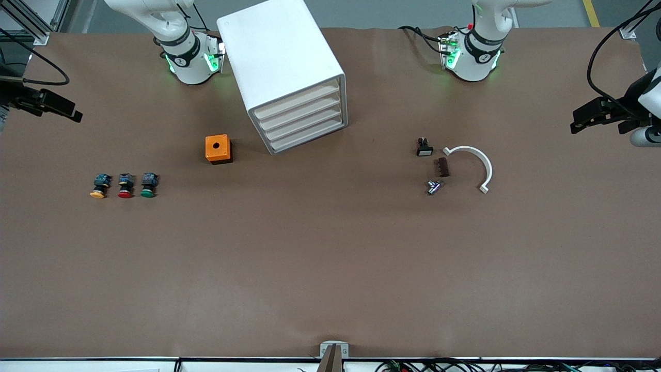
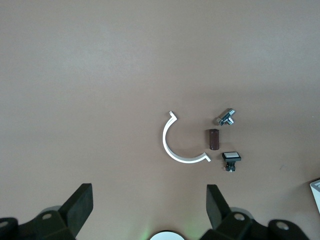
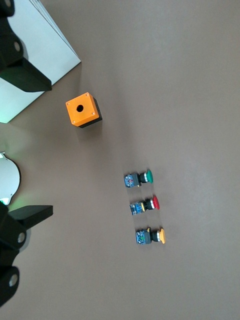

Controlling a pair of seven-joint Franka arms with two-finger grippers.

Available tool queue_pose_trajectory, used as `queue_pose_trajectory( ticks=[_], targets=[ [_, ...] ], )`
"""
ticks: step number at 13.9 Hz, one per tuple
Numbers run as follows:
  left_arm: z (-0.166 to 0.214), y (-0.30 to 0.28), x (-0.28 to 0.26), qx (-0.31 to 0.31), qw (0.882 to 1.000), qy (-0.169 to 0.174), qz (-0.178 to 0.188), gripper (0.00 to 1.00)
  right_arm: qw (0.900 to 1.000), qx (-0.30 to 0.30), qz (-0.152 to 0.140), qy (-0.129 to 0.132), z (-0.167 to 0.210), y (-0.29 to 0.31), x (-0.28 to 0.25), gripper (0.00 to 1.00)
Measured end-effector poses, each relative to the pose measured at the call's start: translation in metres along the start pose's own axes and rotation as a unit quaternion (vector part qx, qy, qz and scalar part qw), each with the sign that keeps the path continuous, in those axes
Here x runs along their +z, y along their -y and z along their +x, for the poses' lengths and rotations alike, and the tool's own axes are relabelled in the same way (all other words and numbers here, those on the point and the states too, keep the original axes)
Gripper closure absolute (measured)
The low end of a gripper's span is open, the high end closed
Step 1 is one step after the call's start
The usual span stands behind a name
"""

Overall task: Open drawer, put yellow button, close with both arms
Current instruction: 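Reach the left gripper toward the front of the white drawer cabinet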

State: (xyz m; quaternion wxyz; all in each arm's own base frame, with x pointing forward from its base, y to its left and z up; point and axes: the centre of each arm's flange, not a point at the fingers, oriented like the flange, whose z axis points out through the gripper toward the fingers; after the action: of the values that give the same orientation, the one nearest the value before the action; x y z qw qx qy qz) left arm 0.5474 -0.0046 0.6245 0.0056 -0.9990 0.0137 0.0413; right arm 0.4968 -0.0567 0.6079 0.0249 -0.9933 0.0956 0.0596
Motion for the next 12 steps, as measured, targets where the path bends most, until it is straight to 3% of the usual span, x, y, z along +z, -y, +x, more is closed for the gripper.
queue_pose_trajectory(
  ticks=[7,12],
  targets=[
    [0.003,0.002,0.006,-0.002,1.0,0.006,0.0,0.0,1.0,-0.019,-0.004,-0.01,0.001,-0.001,-0.002,0.0],
    [0.055,-0.028,0.095,-0.039,0.997,0.064,0.004,0.0,0.999,-0.038,-0.004,-0.017,0.002,-0.002,-0.005,0.0]
  ],
)
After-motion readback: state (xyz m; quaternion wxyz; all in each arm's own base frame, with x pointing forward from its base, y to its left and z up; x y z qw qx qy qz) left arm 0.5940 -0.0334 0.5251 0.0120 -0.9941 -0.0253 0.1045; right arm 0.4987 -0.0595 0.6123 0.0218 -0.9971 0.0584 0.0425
